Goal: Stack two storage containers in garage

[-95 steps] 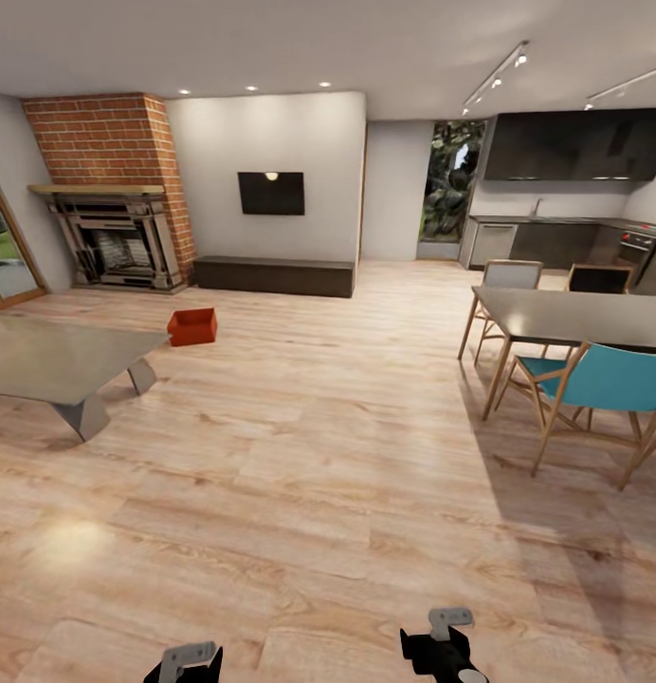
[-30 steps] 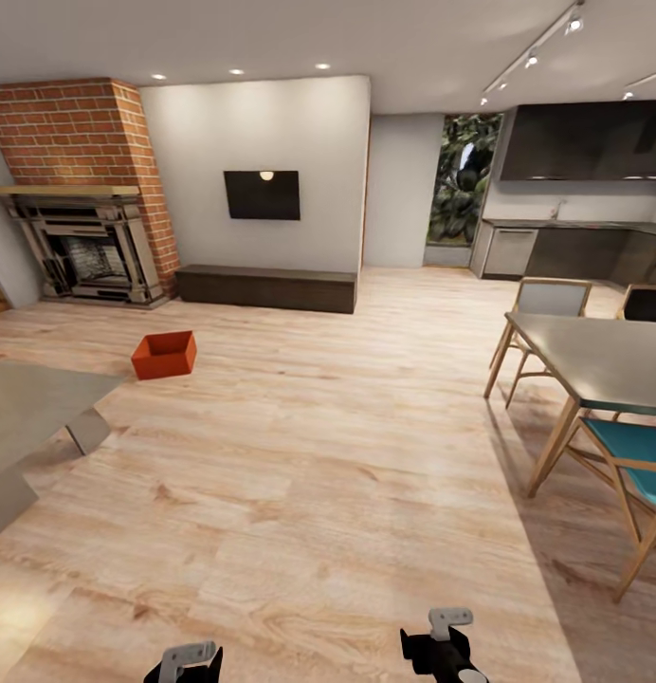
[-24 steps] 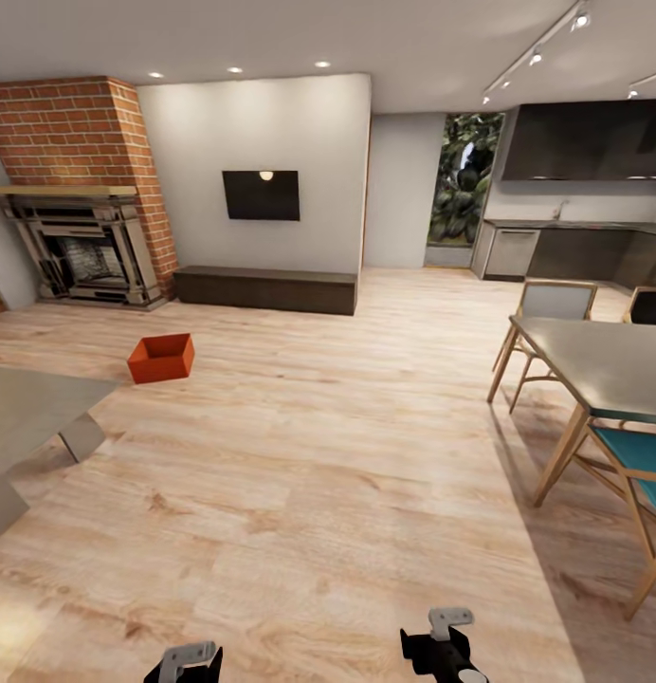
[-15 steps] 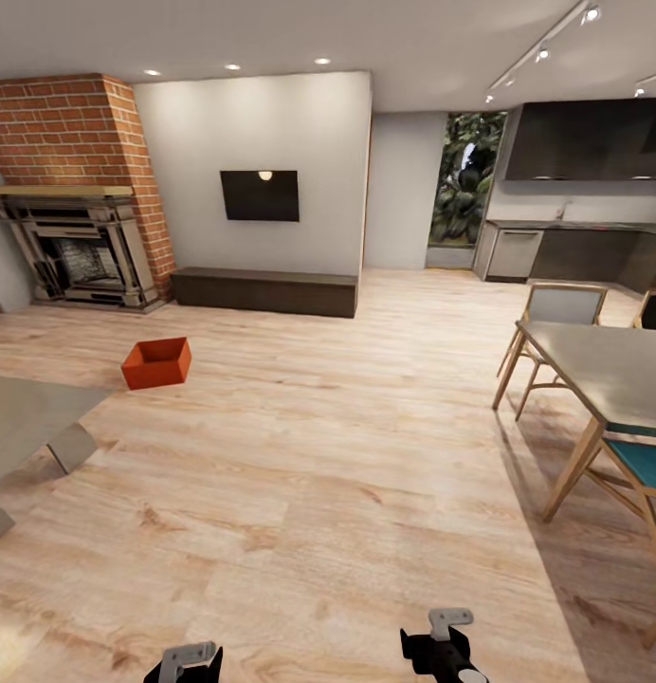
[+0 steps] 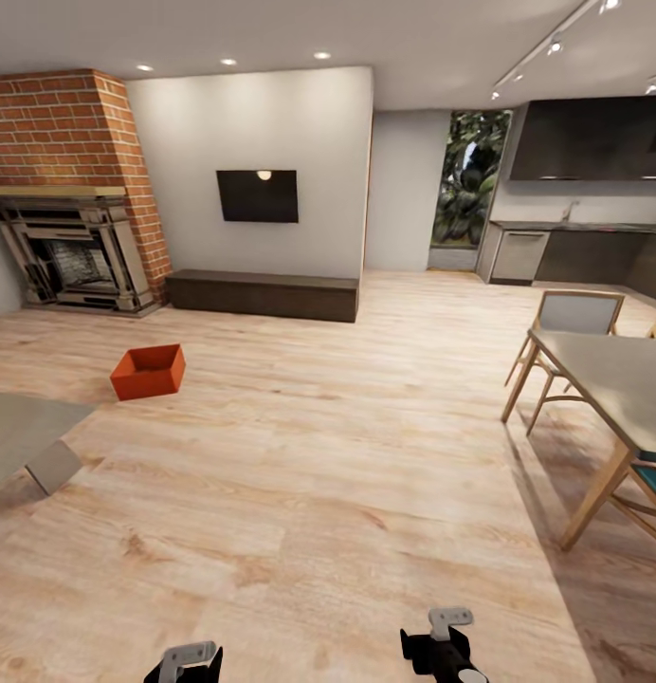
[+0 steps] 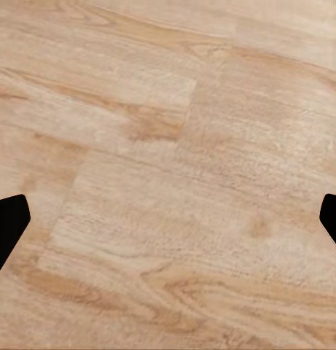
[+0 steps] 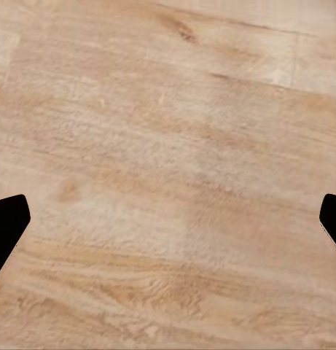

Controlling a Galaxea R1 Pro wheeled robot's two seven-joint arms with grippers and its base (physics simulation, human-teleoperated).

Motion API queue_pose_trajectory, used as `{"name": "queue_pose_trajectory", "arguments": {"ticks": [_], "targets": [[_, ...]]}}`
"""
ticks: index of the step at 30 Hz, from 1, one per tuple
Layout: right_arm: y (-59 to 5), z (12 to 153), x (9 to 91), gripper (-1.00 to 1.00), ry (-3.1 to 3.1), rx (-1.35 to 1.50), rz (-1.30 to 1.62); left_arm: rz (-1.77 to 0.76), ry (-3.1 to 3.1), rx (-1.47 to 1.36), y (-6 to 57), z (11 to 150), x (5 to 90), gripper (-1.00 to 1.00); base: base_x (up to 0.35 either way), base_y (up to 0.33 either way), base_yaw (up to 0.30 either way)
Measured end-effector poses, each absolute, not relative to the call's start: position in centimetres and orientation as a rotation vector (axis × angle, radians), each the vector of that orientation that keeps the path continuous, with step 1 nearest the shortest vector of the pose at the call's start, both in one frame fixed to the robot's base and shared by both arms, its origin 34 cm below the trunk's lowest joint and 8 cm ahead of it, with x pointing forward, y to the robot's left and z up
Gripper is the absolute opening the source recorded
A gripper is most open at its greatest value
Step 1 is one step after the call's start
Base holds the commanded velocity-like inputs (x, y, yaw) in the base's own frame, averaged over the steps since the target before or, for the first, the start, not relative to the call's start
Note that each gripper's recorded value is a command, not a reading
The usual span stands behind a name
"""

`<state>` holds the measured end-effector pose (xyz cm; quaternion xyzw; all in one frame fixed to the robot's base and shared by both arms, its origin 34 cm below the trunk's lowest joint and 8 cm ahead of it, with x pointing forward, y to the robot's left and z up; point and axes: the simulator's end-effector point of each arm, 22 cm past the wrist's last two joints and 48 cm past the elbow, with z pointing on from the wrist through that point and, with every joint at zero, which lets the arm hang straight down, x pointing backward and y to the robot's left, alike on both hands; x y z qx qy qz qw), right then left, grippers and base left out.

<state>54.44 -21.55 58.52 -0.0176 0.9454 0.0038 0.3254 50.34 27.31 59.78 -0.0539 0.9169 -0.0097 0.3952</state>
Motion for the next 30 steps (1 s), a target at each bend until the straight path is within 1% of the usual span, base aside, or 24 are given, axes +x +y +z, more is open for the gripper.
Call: {"name": "queue_pose_trajectory", "arguments": {"ticks": [30], "targets": [[-21.54,58.52,54.44,1.00,2.478,-0.046,0.010,-0.025,2.325,-0.137,27.31,59.77,50.33,1.00,0.347,0.000,0.000]]}}
